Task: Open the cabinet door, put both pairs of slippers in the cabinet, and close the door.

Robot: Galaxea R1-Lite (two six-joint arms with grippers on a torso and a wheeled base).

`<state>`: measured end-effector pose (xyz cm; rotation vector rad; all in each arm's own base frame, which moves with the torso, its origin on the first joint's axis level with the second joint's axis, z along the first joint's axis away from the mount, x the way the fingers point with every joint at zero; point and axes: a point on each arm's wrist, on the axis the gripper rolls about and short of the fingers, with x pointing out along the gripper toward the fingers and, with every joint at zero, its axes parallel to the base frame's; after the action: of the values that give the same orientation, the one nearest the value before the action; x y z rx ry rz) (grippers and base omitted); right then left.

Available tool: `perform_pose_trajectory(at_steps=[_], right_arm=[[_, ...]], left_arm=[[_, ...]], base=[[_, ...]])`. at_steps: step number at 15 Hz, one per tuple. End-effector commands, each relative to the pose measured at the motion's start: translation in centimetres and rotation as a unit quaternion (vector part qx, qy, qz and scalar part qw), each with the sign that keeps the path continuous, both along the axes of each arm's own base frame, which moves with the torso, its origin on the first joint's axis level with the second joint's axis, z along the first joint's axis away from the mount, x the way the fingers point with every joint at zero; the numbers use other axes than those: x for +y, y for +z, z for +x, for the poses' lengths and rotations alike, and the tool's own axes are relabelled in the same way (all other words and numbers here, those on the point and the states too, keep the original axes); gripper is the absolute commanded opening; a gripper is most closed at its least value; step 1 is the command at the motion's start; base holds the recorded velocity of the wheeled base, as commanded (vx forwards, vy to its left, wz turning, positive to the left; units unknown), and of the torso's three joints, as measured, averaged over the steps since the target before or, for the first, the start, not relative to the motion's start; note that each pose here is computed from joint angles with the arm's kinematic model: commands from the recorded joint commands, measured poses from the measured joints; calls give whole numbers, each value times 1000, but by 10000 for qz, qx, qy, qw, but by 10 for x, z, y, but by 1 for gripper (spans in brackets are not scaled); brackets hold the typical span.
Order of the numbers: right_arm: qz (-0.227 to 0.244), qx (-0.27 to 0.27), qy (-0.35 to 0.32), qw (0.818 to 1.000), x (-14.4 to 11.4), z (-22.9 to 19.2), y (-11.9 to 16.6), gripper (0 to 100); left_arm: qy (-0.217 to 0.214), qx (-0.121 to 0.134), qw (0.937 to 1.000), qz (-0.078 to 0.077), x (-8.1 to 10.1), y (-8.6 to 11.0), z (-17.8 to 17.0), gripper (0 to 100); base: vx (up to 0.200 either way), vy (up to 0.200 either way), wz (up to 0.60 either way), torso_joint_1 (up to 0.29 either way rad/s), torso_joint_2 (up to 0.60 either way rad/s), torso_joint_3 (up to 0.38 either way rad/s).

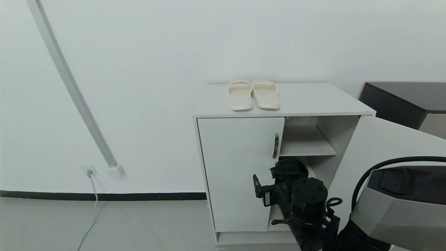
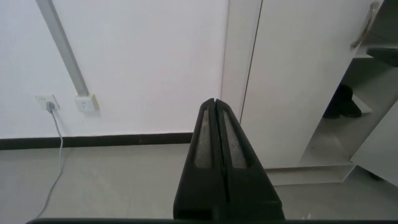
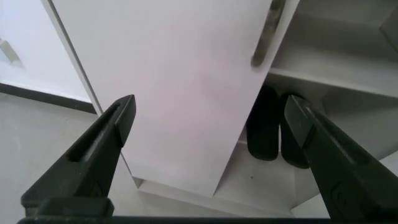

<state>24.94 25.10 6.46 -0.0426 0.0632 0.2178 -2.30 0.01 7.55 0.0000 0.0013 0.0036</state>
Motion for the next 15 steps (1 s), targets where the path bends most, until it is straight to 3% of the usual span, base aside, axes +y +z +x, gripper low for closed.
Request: perform_pose_trajectory(at_steps=[1,12,15], right_arm=[[-13,1,6,10000,0,0,0,100],[12,-38,22,10000,0,0,1,100],[-21,-264,216,9994,-1,1,9,100]], left_arm=[[-3,9,10000,0,0,0,0,0],[-3,9,10000,8,0,0,0,0],[-3,9,10000,38,0,0,0,0]], base=[[0,0,0,198,-510,-320],[0,0,0,235,-554,-320],[0,0,0,232,-528,-290]])
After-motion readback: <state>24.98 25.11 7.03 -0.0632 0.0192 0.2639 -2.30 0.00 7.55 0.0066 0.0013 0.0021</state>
